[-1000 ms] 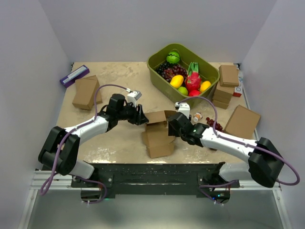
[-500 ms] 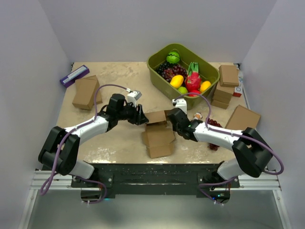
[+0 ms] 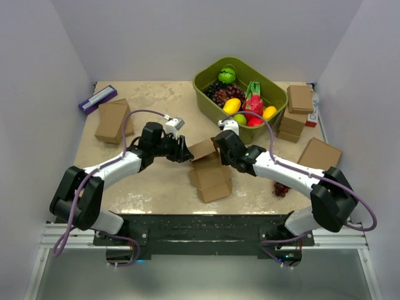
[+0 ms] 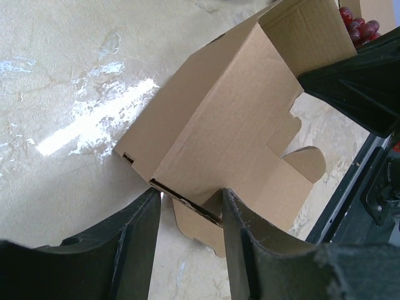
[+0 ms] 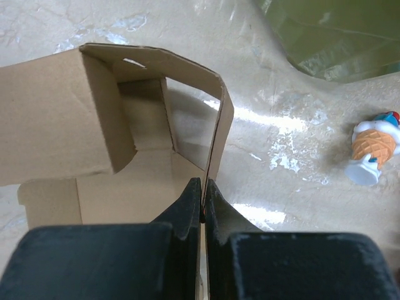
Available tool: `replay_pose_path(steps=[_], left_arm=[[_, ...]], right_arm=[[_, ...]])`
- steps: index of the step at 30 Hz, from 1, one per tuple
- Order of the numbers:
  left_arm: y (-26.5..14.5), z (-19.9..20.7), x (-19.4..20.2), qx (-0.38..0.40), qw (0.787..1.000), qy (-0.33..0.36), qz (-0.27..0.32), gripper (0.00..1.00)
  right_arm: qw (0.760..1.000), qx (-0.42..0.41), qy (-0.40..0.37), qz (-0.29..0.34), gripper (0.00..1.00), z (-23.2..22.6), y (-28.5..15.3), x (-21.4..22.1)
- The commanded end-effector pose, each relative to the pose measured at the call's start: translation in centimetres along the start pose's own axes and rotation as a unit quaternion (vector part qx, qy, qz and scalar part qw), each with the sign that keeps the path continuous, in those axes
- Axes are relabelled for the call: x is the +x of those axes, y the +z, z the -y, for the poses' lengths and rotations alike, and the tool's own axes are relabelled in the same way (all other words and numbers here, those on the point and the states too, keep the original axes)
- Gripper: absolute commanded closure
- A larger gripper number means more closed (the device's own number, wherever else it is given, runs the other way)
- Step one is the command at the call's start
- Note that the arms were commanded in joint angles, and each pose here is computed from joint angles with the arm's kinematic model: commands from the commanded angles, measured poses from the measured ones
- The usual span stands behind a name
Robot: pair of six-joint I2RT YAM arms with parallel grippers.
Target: Fold the paper box
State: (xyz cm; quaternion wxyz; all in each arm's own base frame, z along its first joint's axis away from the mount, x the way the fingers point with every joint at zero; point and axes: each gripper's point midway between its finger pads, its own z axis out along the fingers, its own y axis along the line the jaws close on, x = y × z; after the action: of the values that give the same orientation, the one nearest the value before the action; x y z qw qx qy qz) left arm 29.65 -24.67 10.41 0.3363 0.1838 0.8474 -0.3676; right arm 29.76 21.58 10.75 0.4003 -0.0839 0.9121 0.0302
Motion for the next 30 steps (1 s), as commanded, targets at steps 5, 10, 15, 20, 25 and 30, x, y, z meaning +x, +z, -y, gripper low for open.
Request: replay_pose_path(steps=[5, 10, 15, 20, 25, 30], left_arm=[[-0.4, -0.6, -0.9, -0.023, 0.999, 0.029, 0.008, 0.55], [-1.1, -0.7, -1.8, -0.038, 0.998, 0.045, 0.024, 0.55], [-3.0, -1.3, -4.4, -0.09, 0.99, 0.081, 0.066, 0.4], [-8.6, 0.6, -8.9, -0.13, 0.965, 0.134, 0.186, 0.34], [-9.0, 8.5, -7.5, -0.094, 0.958, 0.146, 0.228, 0.41], [-4.5, 12.8, -0.9, -0.033, 0.976, 0.113, 0.184, 0.5]], right_arm=[[0.999, -0.035, -0.026, -0.027, 1.0, -3.4, -1.0, 0.2], [0.999, -0.017, -0.019, -0.04, 1.0, -2.6, -1.2, 0.9], [0.999, -0.002, -0.001, -0.05, 1.0, -2.0, -1.1, 2.0], [0.998, -0.004, 0.019, -0.053, 1.0, -1.9, -1.2, 2.8], [0.998, -0.001, 0.034, -0.053, 1.0, -1.7, -1.3, 3.2], [0.998, -0.003, 0.045, -0.052, 1.0, -1.8, -1.3, 3.2]])
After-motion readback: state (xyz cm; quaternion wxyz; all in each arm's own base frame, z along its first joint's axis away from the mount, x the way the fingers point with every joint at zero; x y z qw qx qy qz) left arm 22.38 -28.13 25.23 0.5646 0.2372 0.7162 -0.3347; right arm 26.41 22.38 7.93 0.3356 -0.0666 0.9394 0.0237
